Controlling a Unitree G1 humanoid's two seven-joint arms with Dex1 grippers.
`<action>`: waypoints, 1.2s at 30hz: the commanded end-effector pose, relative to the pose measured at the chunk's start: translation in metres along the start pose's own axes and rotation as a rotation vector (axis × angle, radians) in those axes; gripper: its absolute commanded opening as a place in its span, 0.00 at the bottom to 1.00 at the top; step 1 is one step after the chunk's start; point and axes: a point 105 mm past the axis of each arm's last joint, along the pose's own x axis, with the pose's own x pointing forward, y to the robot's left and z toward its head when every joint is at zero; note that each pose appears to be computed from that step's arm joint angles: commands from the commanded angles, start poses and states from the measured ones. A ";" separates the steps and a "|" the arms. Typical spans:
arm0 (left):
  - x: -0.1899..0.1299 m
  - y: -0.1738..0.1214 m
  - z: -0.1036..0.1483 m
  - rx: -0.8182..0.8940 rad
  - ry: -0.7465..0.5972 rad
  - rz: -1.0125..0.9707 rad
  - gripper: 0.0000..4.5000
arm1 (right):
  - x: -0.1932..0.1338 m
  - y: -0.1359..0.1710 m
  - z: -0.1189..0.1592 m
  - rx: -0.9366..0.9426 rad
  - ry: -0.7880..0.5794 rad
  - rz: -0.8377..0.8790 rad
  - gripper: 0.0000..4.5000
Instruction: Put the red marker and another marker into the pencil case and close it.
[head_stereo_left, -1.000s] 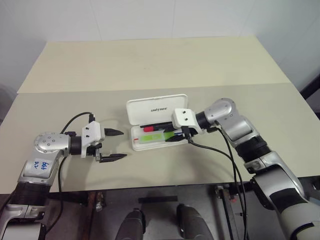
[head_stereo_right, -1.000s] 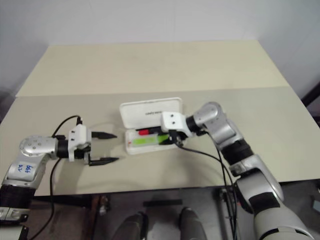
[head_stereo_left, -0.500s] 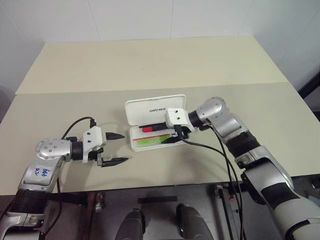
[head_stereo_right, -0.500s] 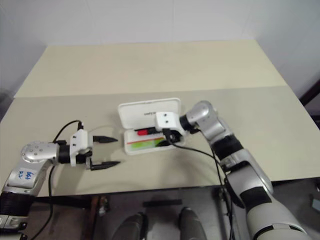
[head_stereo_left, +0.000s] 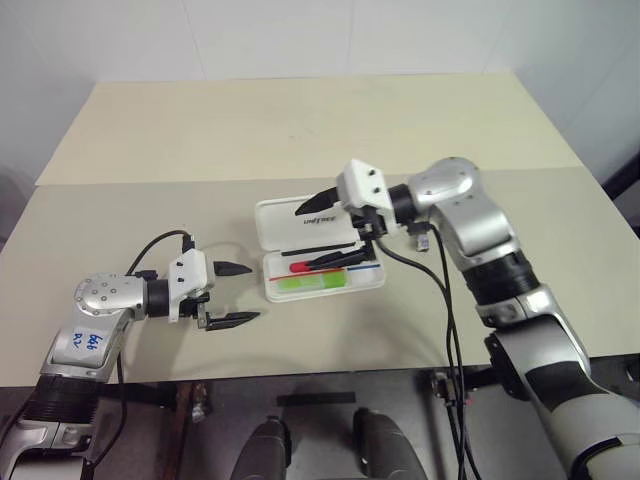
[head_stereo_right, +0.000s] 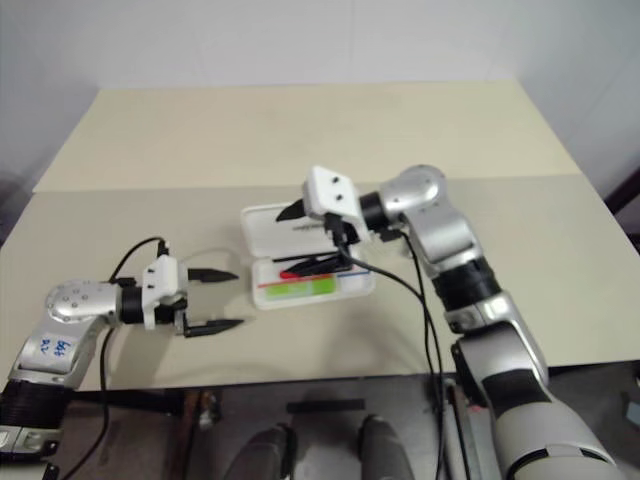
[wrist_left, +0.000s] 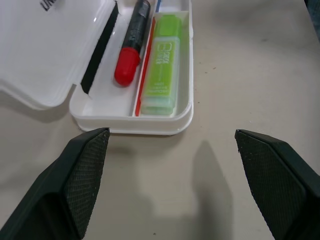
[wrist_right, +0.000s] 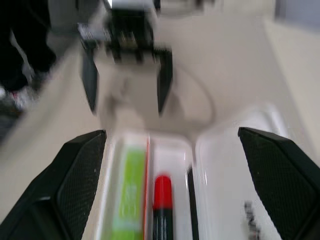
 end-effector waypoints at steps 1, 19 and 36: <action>0.002 0.001 0.006 0.020 -0.026 -0.002 0.95 | -0.023 0.008 0.017 0.018 -0.064 -0.091 0.99; 0.022 0.010 0.015 0.008 -0.094 -0.009 0.95 | -0.136 0.036 -0.054 0.415 0.002 -1.223 0.99; 0.036 0.016 0.037 0.008 -0.177 0.013 0.95 | -0.128 0.041 -0.134 0.656 0.174 -1.424 0.99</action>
